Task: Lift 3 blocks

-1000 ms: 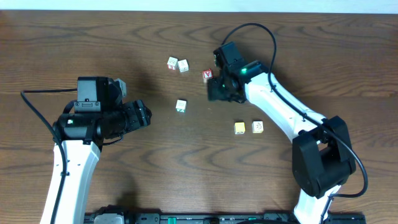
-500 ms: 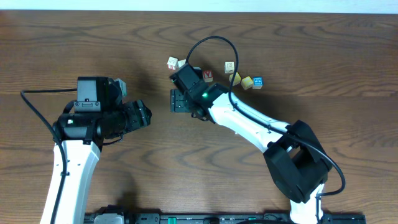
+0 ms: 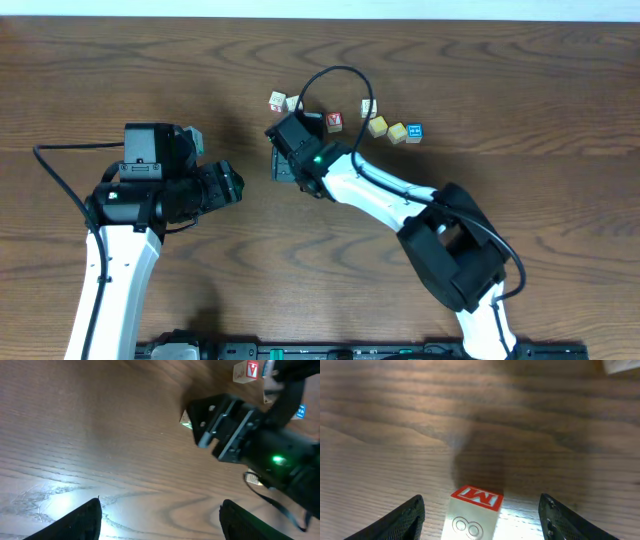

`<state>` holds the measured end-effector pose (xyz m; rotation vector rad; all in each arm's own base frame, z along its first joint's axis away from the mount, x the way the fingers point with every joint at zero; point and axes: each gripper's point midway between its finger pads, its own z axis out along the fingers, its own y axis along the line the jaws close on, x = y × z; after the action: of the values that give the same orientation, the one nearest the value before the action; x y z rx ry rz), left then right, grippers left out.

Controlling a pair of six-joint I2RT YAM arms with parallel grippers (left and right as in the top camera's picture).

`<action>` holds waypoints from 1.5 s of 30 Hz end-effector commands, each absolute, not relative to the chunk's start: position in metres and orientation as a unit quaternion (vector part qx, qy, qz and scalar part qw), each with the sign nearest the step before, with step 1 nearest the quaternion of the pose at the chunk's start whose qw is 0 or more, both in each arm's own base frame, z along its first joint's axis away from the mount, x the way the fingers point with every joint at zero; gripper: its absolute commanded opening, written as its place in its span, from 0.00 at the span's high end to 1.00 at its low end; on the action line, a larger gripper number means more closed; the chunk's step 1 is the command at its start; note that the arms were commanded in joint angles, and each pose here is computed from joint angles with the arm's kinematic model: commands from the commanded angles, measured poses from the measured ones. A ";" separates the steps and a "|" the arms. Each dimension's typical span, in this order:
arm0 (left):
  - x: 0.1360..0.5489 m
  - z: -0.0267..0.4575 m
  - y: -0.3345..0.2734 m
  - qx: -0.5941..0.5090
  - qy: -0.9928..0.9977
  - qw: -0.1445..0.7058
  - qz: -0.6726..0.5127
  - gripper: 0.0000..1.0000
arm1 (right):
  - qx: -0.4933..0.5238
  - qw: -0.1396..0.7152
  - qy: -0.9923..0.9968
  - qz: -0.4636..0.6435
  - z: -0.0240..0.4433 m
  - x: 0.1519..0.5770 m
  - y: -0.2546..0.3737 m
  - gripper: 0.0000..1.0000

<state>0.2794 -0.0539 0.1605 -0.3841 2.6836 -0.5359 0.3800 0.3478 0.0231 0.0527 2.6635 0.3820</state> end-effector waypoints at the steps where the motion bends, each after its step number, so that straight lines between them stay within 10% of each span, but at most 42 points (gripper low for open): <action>1: 0.282 0.166 -0.056 -0.134 0.952 0.193 -0.196 0.24 | 0.024 0.226 0.965 0.134 0.019 0.378 0.349 0.30; 45: 0.282 0.166 -0.056 -0.134 0.952 0.193 -0.196 0.24 | -0.015 0.253 0.966 0.054 -0.001 0.382 0.330 0.50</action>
<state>0.2794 -0.0539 0.1605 -0.3841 2.6836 -0.5359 0.3831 0.3383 0.0143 0.0014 2.6252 0.2409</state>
